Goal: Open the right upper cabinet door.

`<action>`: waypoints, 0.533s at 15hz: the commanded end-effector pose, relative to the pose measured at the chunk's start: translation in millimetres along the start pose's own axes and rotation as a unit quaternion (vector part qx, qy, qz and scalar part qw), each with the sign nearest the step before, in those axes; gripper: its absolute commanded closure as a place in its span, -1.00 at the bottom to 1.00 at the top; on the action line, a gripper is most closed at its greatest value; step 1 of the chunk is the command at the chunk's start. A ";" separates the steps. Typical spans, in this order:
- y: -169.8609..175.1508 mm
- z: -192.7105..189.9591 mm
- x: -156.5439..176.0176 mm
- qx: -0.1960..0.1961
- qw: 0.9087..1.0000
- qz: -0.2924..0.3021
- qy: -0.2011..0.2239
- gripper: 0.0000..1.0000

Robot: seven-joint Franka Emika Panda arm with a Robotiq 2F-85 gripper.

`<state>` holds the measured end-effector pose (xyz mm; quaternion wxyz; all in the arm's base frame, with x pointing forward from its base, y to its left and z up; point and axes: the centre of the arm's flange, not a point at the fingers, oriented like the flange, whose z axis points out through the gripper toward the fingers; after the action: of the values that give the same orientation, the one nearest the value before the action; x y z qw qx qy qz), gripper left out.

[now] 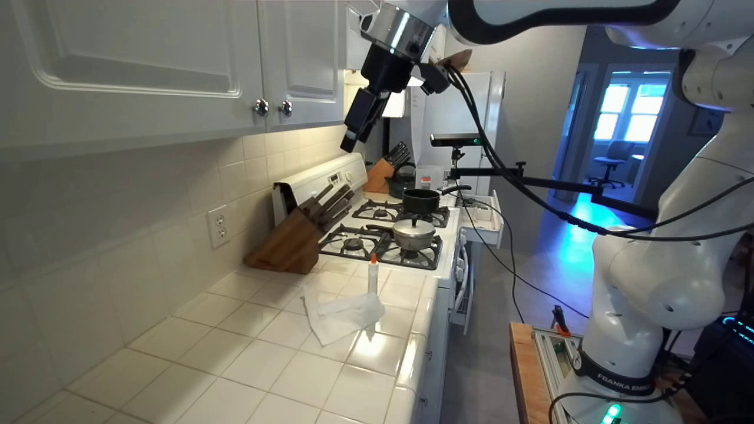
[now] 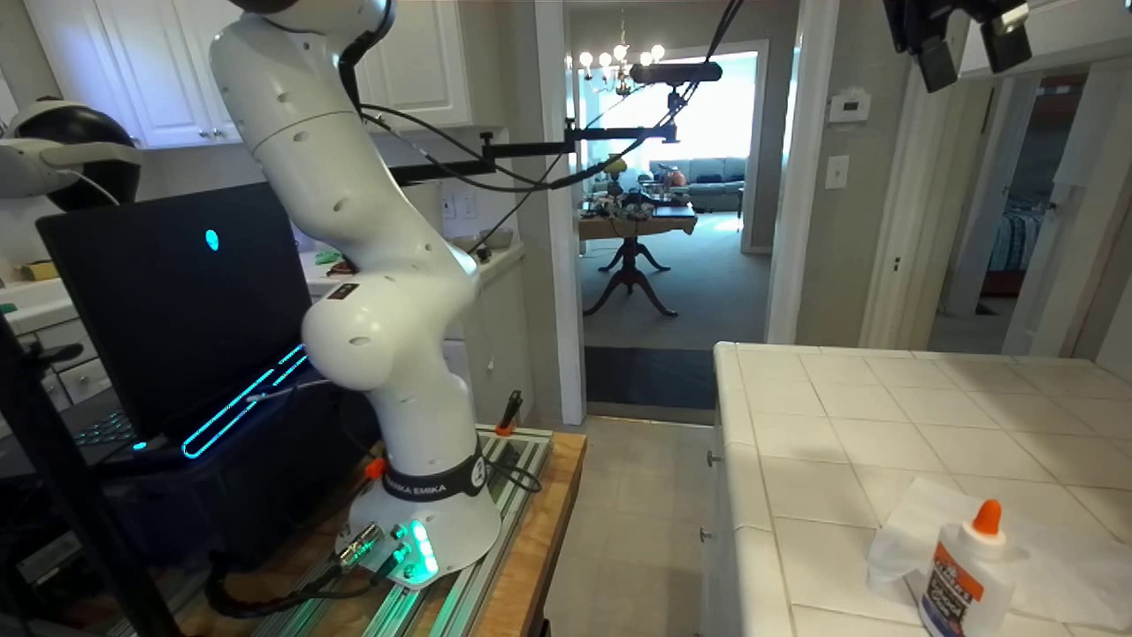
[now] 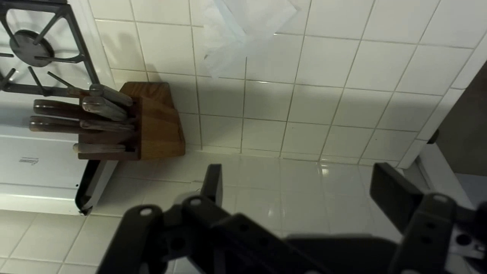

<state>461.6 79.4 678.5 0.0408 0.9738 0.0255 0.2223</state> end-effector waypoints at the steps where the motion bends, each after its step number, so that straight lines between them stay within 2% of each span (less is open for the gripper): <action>1: 4.6 -14.0 41.0 -0.007 1.000 -0.007 -0.021 -1.00; 8: 14.2 -13.1 82.7 -0.011 1.000 -0.028 -0.010 -1.00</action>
<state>504.9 73.8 712.3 0.0416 0.9753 0.0356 0.2138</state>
